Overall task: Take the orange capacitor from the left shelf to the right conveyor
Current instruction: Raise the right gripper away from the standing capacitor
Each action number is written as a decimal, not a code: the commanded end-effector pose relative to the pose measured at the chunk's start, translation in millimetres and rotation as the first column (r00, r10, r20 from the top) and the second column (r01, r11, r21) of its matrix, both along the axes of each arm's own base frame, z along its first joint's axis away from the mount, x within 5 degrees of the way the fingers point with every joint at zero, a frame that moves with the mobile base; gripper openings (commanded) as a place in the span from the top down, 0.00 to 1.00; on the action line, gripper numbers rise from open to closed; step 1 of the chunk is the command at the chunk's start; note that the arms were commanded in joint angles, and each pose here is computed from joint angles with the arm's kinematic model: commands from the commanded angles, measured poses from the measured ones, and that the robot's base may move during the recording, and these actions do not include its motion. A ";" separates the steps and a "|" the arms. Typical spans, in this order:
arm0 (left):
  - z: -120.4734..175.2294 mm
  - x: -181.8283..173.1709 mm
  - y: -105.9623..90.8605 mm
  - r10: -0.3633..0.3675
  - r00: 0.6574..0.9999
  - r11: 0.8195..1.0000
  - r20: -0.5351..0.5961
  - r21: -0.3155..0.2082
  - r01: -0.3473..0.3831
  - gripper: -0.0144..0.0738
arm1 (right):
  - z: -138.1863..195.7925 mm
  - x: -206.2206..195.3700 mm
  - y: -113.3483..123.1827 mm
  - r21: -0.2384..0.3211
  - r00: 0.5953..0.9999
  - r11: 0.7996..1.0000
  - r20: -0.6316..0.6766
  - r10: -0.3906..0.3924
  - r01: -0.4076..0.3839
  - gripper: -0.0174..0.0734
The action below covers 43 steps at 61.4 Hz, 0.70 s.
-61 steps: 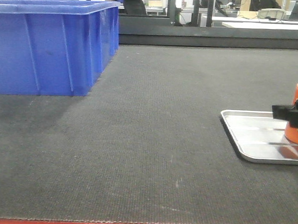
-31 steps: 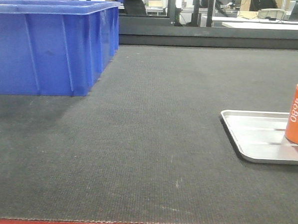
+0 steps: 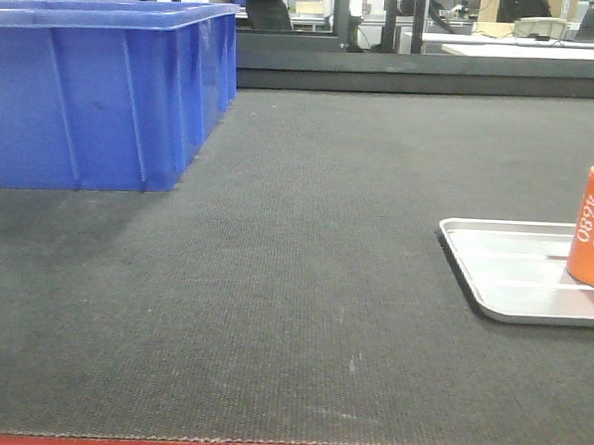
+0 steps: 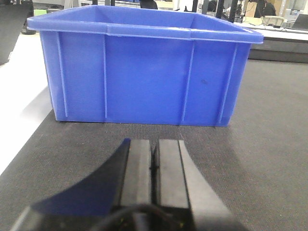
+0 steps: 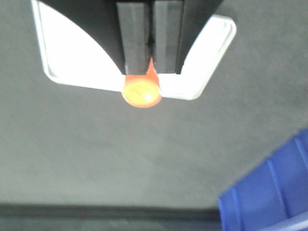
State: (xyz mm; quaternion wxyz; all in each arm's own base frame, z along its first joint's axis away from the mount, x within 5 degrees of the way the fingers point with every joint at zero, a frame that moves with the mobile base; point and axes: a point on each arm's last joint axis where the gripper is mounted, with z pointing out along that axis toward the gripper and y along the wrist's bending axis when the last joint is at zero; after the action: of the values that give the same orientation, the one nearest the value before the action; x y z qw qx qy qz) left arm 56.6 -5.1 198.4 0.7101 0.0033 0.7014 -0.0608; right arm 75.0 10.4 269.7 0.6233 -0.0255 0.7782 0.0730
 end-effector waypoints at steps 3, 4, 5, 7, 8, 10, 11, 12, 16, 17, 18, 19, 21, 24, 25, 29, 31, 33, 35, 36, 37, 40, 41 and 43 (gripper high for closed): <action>11.0 -2.4 0.2 0.000 0.994 1.000 0.113 -0.010 0.001 0.96 | 23.4 -2.8 -0.1 0.015 0.996 1.000 0.092 0.006 -0.008 0.74; 11.0 -2.4 0.2 0.000 0.994 1.000 0.113 -0.010 0.001 0.96 | 23.4 -2.8 -0.1 0.015 0.996 1.000 0.092 0.006 -0.008 0.74; 11.0 -2.4 0.2 0.000 0.994 1.000 0.113 -0.010 0.001 0.96 | 23.4 -2.8 -0.1 0.015 0.996 1.000 0.092 0.006 -0.008 0.74; 11.0 -2.4 0.2 0.000 0.994 1.000 0.113 -0.010 0.001 0.96 | 23.5 -2.8 0.0 0.015 0.996 1.000 0.093 0.007 -0.008 0.74; 11.0 -2.4 0.2 0.000 0.994 1.000 0.113 -0.010 0.001 0.96 | 23.5 -2.8 0.0 0.015 0.996 1.000 0.093 0.007 -0.008 0.74; 11.0 -2.4 0.2 0.000 0.994 1.000 0.113 -0.010 0.001 0.96 | 23.5 -2.8 0.0 0.015 0.996 1.000 0.093 0.007 -0.008 0.74; 11.0 -2.4 0.2 0.000 0.994 1.000 0.113 -0.010 0.001 0.96 | 23.6 -2.8 0.0 0.015 0.996 1.000 0.094 0.007 -0.008 0.74; 11.0 -2.4 0.2 0.000 0.994 1.000 0.113 -0.010 0.001 0.96 | 23.6 -2.8 0.0 0.015 0.996 1.000 0.094 0.007 -0.008 0.74; 11.0 -2.4 0.2 0.000 0.994 1.000 0.113 -0.010 0.001 0.96 | 23.6 -2.8 0.0 0.015 0.996 1.000 0.094 0.007 -0.008 0.74; 11.0 -2.4 0.2 0.000 0.994 1.000 0.113 -0.010 0.001 0.96 | 23.6 -2.8 0.0 0.015 0.996 1.000 0.094 0.007 -0.008 0.74; 11.0 -2.4 0.2 0.000 0.994 1.000 0.113 -0.010 0.001 0.96 | 23.6 -2.8 0.0 0.015 0.996 1.000 0.094 0.007 -0.008 0.74; 11.0 -2.4 0.2 0.000 0.994 1.000 0.113 -0.010 0.001 0.96 | 23.6 -2.8 0.0 0.015 0.996 1.000 0.094 0.007 -0.008 0.74; 11.0 -2.4 0.2 0.000 0.994 1.000 0.113 -0.010 0.001 0.96 | 23.6 -2.8 0.0 0.015 0.996 1.000 0.094 0.007 -0.008 0.74; 11.0 -2.4 0.2 0.000 0.994 1.000 0.113 -0.010 0.001 0.96 | 23.4 -2.8 -0.1 0.015 0.996 1.000 0.092 0.006 -0.008 0.74; 11.0 -2.4 0.2 0.000 0.994 1.000 0.113 -0.010 0.001 0.96 | 23.3 -2.8 -0.1 0.015 0.996 1.000 0.091 0.006 -0.008 0.74; 11.0 -2.4 0.2 0.000 0.994 1.000 0.113 -0.010 0.001 0.96 | 23.2 -2.8 -0.2 0.014 0.996 1.000 0.090 0.005 -0.007 0.74; 11.0 -2.4 0.2 0.000 0.994 1.000 0.113 -0.010 0.001 0.96 | 22.6 -2.7 -0.1 0.014 0.996 1.000 0.088 0.005 -0.007 0.74; 11.0 -2.4 0.2 0.000 0.994 1.000 0.113 -0.010 0.001 0.96 | 21.7 -2.5 -0.1 0.014 0.996 1.000 0.087 0.005 -0.006 0.74; 11.0 -2.4 0.2 0.000 0.994 1.000 0.113 -0.010 0.001 0.96 | 20.4 -2.5 -0.4 0.012 0.996 1.000 0.085 0.001 -0.002 0.74; 11.0 -2.4 0.2 0.000 0.994 1.000 0.113 -0.010 0.001 0.96 | 19.9 -2.8 -0.9 0.011 0.996 1.000 0.085 -0.004 0.003 0.74; 11.0 -2.4 0.2 0.000 0.994 1.000 0.113 -0.010 0.001 0.96 | 18.9 -2.9 -1.3 0.010 0.996 1.000 0.083 -0.009 0.008 0.74; 11.0 -2.4 0.2 0.000 0.994 1.000 0.113 -0.010 0.001 0.96 | 17.0 -4.4 -3.1 -0.001 0.996 1.000 0.089 -0.027 0.028 0.74; 11.0 -2.4 0.2 0.000 0.994 1.000 0.113 -0.010 0.001 0.96 | 16.0 -5.5 -4.0 -0.004 0.995 0.999 0.093 -0.037 0.038 0.74; 11.0 -2.4 0.2 0.000 0.994 1.000 0.113 -0.010 0.001 0.96 | 13.5 -6.9 -4.8 -0.010 0.994 0.999 0.096 -0.048 0.049 0.74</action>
State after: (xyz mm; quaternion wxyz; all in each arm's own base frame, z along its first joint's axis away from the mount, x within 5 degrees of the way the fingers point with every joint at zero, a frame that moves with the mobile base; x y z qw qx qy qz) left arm 56.6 -5.1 198.4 0.7101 0.0033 0.7014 -0.0608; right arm 69.7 6.9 270.6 0.6200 -0.0114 0.7820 0.0633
